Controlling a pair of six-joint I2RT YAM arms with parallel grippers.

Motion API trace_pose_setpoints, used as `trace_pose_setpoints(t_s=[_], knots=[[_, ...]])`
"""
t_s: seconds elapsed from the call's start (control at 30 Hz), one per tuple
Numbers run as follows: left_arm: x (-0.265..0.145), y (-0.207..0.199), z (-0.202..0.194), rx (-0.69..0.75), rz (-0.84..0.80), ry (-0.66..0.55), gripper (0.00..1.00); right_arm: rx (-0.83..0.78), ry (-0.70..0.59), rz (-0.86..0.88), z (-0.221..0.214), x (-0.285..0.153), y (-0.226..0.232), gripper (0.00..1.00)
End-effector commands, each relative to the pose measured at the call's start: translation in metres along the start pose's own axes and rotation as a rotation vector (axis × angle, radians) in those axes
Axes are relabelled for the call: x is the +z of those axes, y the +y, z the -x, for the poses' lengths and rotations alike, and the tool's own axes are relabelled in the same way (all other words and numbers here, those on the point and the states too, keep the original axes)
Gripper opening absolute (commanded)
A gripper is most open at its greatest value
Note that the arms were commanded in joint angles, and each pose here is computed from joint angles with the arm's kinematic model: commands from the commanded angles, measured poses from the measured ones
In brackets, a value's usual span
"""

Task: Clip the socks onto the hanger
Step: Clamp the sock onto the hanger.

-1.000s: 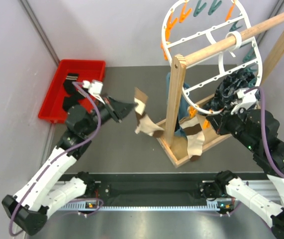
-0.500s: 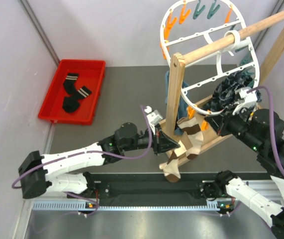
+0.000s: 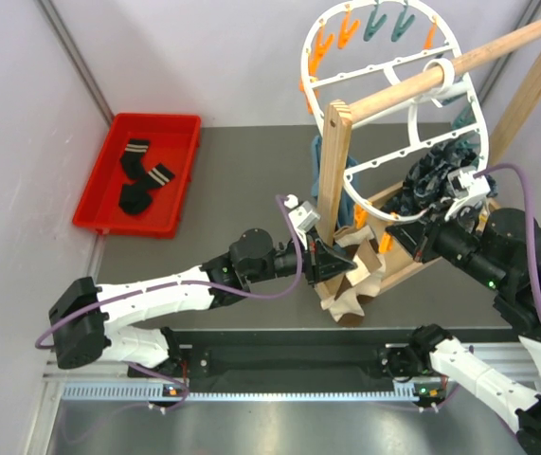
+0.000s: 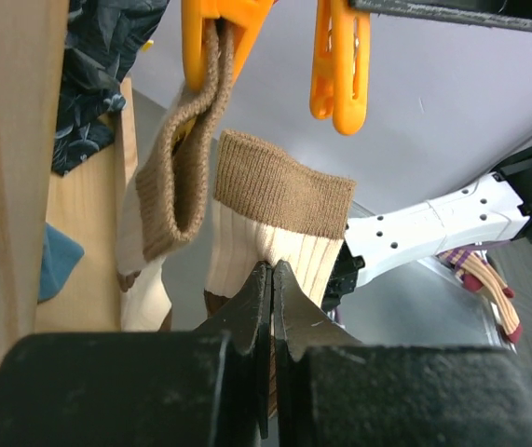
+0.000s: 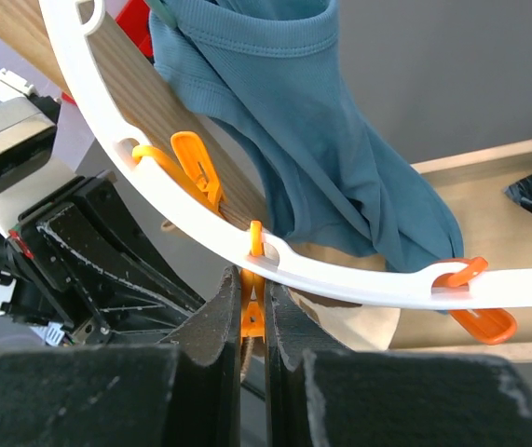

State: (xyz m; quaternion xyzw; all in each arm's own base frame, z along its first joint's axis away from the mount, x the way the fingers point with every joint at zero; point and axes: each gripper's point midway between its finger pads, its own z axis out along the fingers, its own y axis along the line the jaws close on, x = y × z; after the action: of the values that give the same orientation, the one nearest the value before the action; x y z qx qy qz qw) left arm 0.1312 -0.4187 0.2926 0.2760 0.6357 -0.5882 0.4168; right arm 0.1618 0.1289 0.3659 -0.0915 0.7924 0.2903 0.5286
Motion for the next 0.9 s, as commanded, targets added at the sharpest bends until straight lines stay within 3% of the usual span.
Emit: trace_pose_setpoints(t_s=[0.0,0.87], knots=[[0.007,-0.023,0.036,0.031,-0.074,-0.119,0.0,0.009,0.028,0.092,-0.003,-0.005,0.018,0.0],[0.01,-0.041,0.06,0.047,-0.12,-0.207,0.0,0.029,0.038,0.101,-0.01,-0.005,0.018,0.0]])
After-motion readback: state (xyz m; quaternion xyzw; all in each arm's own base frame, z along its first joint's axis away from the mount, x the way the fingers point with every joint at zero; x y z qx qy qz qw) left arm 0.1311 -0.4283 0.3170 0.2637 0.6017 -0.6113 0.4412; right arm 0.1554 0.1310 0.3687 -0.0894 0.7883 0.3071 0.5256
